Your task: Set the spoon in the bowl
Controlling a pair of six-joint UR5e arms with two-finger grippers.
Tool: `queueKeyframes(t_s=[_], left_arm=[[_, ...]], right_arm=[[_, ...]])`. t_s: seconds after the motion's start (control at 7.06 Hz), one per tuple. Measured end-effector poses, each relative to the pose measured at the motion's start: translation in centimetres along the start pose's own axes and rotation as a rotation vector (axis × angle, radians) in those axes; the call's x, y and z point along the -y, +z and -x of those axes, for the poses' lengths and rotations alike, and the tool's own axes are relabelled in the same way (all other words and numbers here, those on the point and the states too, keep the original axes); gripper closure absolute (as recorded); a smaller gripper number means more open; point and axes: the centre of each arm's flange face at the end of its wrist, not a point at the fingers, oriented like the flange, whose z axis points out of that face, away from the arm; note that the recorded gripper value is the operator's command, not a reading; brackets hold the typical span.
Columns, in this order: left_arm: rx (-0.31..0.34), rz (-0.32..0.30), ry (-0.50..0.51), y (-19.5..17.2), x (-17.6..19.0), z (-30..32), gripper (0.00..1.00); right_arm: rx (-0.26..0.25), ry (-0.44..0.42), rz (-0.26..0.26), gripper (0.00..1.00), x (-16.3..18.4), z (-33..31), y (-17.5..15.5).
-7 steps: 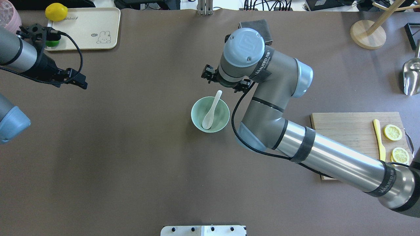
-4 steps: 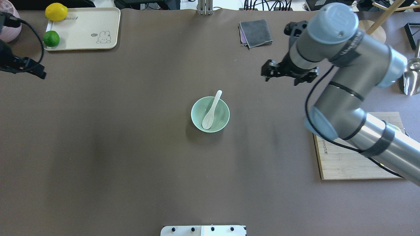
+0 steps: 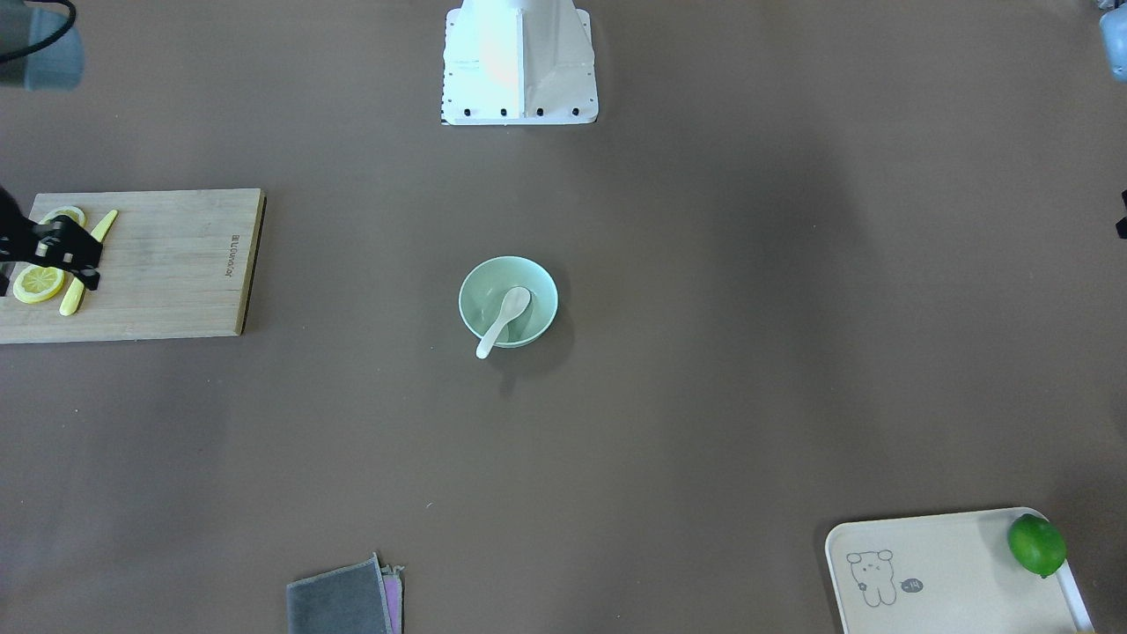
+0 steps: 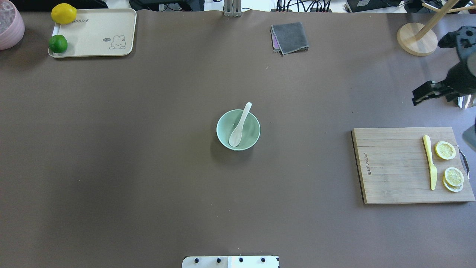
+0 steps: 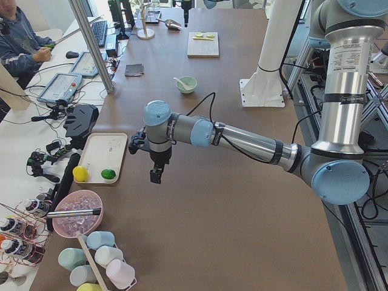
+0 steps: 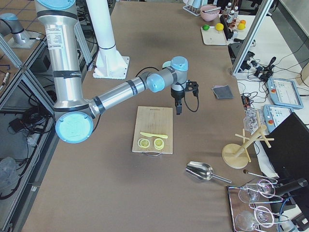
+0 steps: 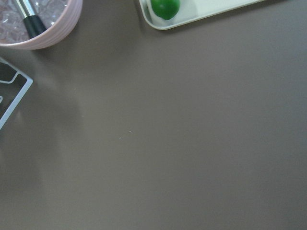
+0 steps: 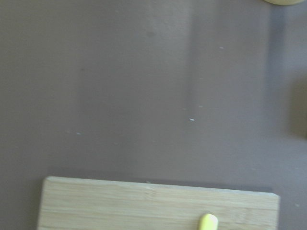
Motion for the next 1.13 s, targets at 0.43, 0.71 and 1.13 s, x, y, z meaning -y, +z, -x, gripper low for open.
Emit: queueKeyframes(t_s=[0.43,0.71,1.13], left_arm=[[-0.001,0.019,-0.047,1.0,-5.7,2.5,0.02],[0.002,0.010,-0.058,1.3,-6.0,2.9,0.02],[0.005,0.005,-0.057,1.3,-5.7,2.9,0.02]], right_arm=[[-0.010,-0.069,0.011,0.00,-4.3,-10.4,-1.8],[-0.005,-0.070,0.016,0.00,-5.6,-11.6,-1.8],[0.013,-0.068,0.020,0.00,-5.9,-11.7,-1.7]])
